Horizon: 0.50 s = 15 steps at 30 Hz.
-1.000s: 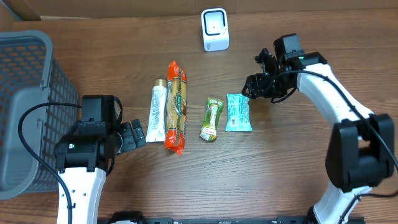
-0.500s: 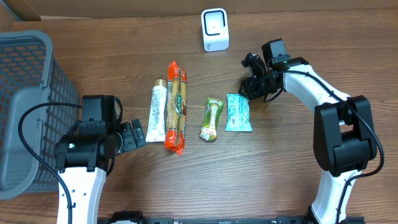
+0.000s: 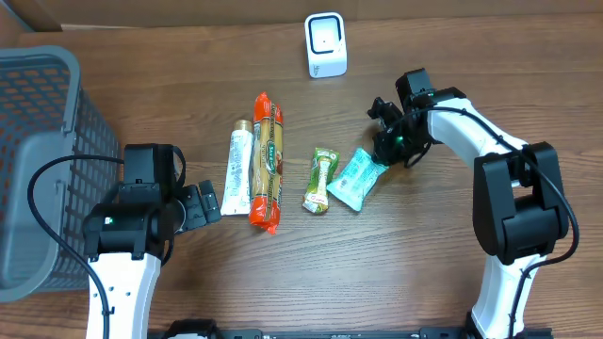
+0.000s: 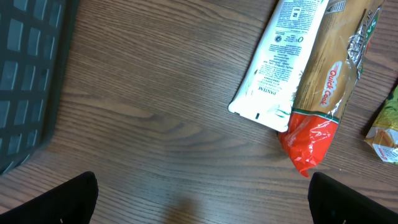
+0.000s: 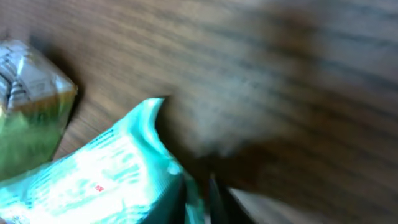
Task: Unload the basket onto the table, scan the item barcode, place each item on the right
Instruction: 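Move the right gripper down onto the mint-green wipes pack, then grasp the wipes pack with the right gripper and lift it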
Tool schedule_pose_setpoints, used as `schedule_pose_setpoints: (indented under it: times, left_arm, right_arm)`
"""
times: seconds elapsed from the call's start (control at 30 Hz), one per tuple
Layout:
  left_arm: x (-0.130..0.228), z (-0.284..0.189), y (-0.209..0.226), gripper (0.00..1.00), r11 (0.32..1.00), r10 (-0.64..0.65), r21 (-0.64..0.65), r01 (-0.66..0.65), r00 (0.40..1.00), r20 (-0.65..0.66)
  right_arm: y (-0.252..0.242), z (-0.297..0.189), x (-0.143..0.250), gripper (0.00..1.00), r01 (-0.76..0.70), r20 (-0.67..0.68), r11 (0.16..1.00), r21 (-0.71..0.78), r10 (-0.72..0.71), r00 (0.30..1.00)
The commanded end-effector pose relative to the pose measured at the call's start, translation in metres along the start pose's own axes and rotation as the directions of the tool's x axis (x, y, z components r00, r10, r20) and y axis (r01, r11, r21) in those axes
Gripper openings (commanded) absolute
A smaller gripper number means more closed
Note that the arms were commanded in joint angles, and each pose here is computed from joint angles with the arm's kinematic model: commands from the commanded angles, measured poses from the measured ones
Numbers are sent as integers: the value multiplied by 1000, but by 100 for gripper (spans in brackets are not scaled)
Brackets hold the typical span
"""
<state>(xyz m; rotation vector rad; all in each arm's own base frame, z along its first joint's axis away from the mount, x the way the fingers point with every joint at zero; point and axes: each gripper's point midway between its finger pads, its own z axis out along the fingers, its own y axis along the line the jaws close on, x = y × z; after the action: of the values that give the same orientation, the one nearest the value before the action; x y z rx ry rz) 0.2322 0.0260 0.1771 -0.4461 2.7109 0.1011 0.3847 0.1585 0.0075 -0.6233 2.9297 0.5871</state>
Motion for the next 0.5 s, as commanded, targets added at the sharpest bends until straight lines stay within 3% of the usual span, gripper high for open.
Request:
schedule_pose_setpoints:
  times: [0.0,0.2,0.3,0.37,0.43,0.47]
  left_arm:
    - [0,2,2,100,1000,-10,-15,10,1000,-2]
    - [0,2,2,100,1000,-10,-15,10,1000,-2]
    - [0,2,2,100,1000,-10,-15,10,1000,-2]
    - [0,2,2,100,1000,-10,-15,10,1000,-2]
    - [0,2,2,100,1000,-10,-15,10,1000,-2]
    - [0,2,2,100,1000,-10,-15,10,1000,-2]
  right_arm:
    - [-3,-4,-6,4,-95,8,995,-2,95,995]
    - [-30,-57,-31,4,-421,136,907,-22,420,897]
    - [-33,-82,-32,7,-452,177,891,-39,451,875]
    - [-23,-87,-30,39,-345,166,937,-59,350,922]
    - [-12,-81,-24,76,-198,134,979,-59,204,970]
    - [-6,-77,-22,84,-128,121,990,-53,134,984]
